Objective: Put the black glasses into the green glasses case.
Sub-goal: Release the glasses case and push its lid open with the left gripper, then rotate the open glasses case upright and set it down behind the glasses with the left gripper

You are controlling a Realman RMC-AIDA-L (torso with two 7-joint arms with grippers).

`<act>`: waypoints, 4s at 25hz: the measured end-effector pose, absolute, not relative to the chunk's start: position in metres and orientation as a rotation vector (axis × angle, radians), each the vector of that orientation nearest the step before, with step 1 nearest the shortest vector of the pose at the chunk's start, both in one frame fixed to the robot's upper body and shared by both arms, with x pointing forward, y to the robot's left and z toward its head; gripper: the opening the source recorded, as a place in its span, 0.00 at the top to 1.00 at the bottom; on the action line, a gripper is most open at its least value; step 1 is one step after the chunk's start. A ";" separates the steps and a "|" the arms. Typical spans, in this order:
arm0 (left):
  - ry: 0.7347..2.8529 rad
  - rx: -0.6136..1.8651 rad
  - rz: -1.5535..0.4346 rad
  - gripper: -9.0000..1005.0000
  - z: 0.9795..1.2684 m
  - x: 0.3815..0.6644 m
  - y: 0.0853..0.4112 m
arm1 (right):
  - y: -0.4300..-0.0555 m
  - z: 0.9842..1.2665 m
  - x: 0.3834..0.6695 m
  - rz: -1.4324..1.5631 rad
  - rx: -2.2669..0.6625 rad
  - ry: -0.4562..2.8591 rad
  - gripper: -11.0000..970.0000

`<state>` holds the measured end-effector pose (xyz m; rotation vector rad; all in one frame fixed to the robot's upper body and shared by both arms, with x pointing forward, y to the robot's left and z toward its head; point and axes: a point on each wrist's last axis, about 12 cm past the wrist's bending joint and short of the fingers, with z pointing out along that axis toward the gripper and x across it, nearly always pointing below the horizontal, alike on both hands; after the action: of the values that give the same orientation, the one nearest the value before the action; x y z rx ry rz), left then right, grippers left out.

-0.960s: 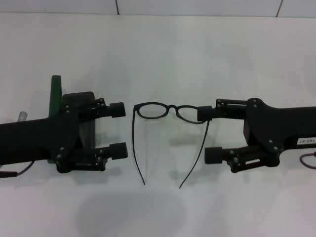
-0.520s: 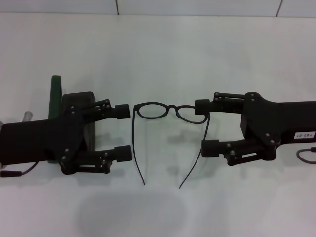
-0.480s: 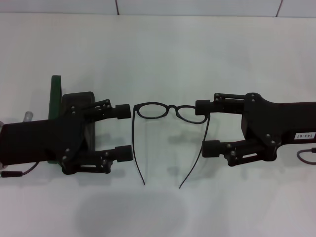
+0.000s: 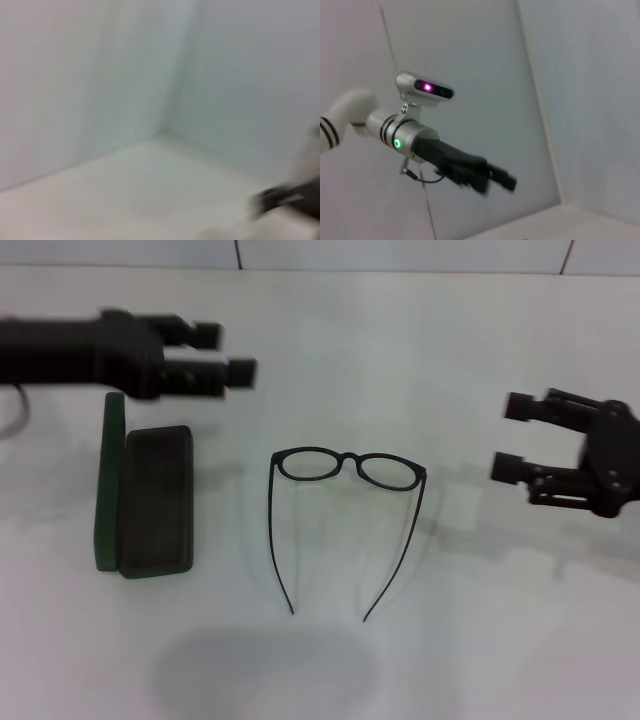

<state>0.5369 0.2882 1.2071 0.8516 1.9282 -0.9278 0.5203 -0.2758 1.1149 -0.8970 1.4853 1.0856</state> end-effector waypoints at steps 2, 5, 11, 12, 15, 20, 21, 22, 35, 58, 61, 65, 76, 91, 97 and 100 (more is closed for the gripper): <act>2.104 0.805 -0.690 0.20 1.225 0.538 0.283 | -0.282 1.113 0.514 1.078 -0.870 1.472 0.15; 2.306 0.695 -0.380 0.20 1.236 0.538 0.276 | -0.283 1.108 0.511 1.081 -0.847 1.461 0.15; 2.551 0.541 -0.114 0.20 1.209 0.550 0.262 | -0.280 1.106 0.512 1.087 -0.848 1.452 0.20; 2.564 0.534 -0.106 0.20 1.206 0.550 0.260 | -0.279 1.106 0.512 1.087 -0.851 1.449 0.20; 2.610 0.507 -0.078 0.20 1.193 0.553 0.256 | -0.278 1.107 0.514 1.082 -0.859 1.444 0.21; 2.690 0.467 -0.069 0.21 1.174 0.557 0.259 | -0.275 1.107 0.516 1.085 -0.864 1.437 0.21; 2.704 0.460 -0.069 0.21 1.170 0.558 0.259 | -0.275 1.106 0.516 1.086 -0.863 1.437 0.21; 2.719 0.455 -0.066 0.21 1.167 0.558 0.260 | -0.275 1.106 0.516 1.087 -0.862 1.438 0.21; 2.771 0.476 -0.063 0.25 1.154 0.561 0.261 | -0.277 1.104 0.513 1.088 -0.838 1.431 0.21; 2.457 0.796 0.040 0.89 1.200 0.586 0.234 | -0.279 1.104 0.500 1.140 -0.846 1.370 0.21; 2.242 1.043 0.134 0.90 1.209 0.595 0.212 | -0.278 1.106 0.496 1.170 -0.874 1.337 0.21; 1.909 1.362 0.272 0.91 1.203 0.605 0.178 | -0.277 1.105 0.484 1.230 -0.922 1.293 0.21; 1.457 1.774 0.248 0.91 1.144 0.613 0.111 | -0.283 1.093 0.464 1.267 -0.876 1.303 0.21; 1.476 1.870 0.215 0.82 1.120 0.612 0.113 | -0.283 1.091 0.466 1.258 -0.855 1.308 0.21; 1.465 1.896 0.224 0.79 1.117 0.610 0.116 | -0.286 1.091 0.465 1.251 -0.838 1.317 0.21; 1.459 1.894 0.226 0.77 1.118 0.610 0.115 | -0.287 1.090 0.465 1.250 -0.827 1.321 0.21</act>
<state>0.6095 0.1152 1.1181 1.8937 1.4588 0.2262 0.4646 -0.2870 1.0899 -0.8269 1.3214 1.2503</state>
